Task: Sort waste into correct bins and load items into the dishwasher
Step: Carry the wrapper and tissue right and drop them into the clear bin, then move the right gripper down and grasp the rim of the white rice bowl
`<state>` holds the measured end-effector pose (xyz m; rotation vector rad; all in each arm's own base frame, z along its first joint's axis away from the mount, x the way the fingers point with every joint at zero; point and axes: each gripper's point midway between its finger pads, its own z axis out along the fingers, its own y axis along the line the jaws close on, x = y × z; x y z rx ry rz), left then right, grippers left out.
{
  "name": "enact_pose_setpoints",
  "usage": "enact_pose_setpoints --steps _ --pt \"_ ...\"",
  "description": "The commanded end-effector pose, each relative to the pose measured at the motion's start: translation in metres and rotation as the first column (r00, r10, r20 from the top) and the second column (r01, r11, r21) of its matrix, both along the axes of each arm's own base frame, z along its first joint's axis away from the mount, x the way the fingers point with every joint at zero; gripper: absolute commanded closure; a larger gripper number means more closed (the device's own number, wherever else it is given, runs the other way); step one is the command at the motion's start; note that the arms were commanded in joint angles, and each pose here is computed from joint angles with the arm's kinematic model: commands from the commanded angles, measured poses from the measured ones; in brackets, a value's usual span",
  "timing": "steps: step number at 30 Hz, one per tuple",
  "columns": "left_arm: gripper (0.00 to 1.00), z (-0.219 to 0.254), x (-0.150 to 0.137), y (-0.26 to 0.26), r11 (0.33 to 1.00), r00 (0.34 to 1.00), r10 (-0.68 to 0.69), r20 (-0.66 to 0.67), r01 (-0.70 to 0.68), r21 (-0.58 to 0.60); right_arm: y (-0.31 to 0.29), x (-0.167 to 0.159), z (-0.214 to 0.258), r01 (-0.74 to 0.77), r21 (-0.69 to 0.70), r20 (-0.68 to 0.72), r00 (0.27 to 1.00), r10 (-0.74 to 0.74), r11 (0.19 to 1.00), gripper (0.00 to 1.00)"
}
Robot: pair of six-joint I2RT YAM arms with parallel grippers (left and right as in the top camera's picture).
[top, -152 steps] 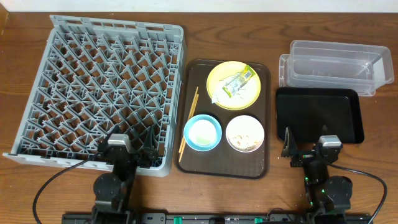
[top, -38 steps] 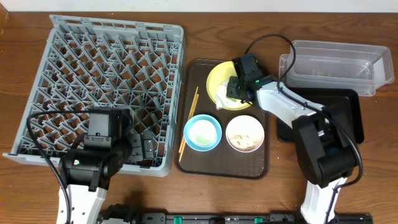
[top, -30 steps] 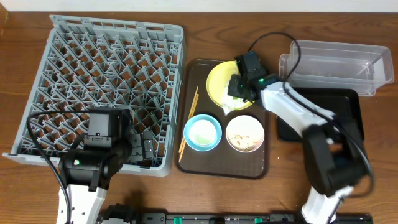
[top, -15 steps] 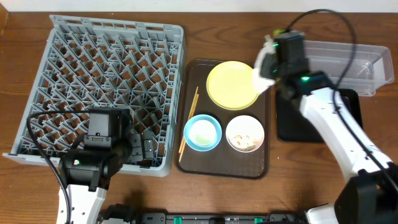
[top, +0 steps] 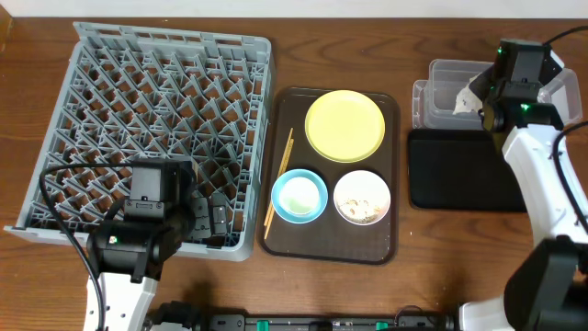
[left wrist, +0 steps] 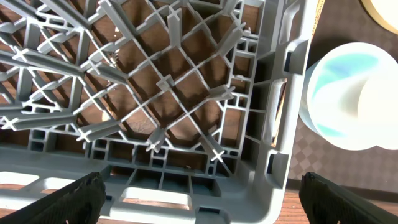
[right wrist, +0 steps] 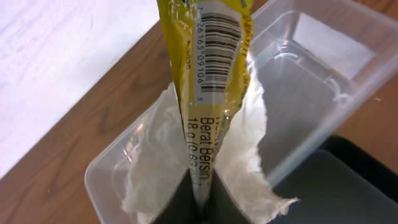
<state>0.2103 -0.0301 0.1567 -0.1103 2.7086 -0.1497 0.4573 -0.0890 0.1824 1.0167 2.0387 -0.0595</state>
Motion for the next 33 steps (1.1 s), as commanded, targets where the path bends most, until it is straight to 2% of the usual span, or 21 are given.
enact_pose_setpoints --steps 1,2,5,7,10,13,15,16,21,23,28,30,33 --pt "0.0 0.008 0.002 -0.002 1.0 1.0 -0.001 0.019 0.001 -0.006 0.002 0.014 -0.018 0.006 0.062 0.009 1.0 -0.006 0.998 0.79" --pt "0.0 0.008 0.002 -0.001 1.0 1.0 -0.001 0.017 0.001 -0.006 0.004 0.017 -0.023 -0.001 0.069 0.007 1.0 0.001 0.998 0.62" --pt "0.0 0.008 0.001 -0.001 1.0 1.0 -0.001 0.013 0.001 -0.006 0.005 0.021 -0.026 -0.012 0.073 0.008 1.0 0.011 0.997 0.34" --pt "0.0 0.008 0.001 -0.001 1.0 1.0 -0.001 0.013 0.001 -0.006 0.008 0.022 -0.023 -0.048 0.056 0.007 0.999 0.047 0.997 0.33" --pt "0.0 0.008 0.001 -0.001 1.0 1.0 -0.001 0.014 0.001 -0.006 0.018 0.025 -0.009 -0.176 0.01 0.014 0.984 0.176 0.984 0.3" --pt "0.0 0.008 0.001 -0.001 1.0 1.0 -0.001 0.014 0.001 -0.006 0.044 0.02 0.008 -0.372 -0.001 0.012 0.928 0.372 0.928 0.35" --pt "0.0 0.008 0.001 -0.001 1.0 1.0 -0.001 0.014 0.001 -0.006 0.072 0.007 0.015 -0.529 0.033 0.005 0.848 0.529 0.848 0.34" --pt "0.0 0.008 0.001 -0.001 1.0 1.0 -0.001 0.014 0.001 -0.006 0.093 -0.007 0.019 -0.64 0.055 -0.003 0.768 0.641 0.767 0.32" --pt "0.0 0.008 0.002 -0.001 1.0 1.0 0.0 0.015 0.001 -0.005 0.155 -0.074 0.008 -0.854 0.188 -0.084 0.479 0.874 0.486 0.31" --pt "0.0 0.008 0.001 -0.001 1.0 1.0 0.0 0.015 0.001 -0.005 0.17 -0.097 -0.002 -0.877 0.236 -0.14 0.395 0.908 0.417 0.3" --pt "0.0 0.008 0.002 -0.001 1.0 1.0 0.0 0.015 0.001 -0.005 0.225 -0.159 -0.03 -0.914 0.356 -0.234 0.115 0.965 0.195 0.33" --pt "0.0 0.008 0.002 -0.001 1.0 1.0 -0.001 0.015 0.001 -0.005 0.235 -0.167 -0.039 -0.918 0.358 -0.264 0.073 0.962 0.168 0.33" --pt "0.0 0.008 0.002 -0.001 1.0 1.0 0.0 0.015 0.001 -0.005 0.255 -0.183 -0.064 -0.941 0.323 -0.348 -0.015 0.937 0.105 0.4"
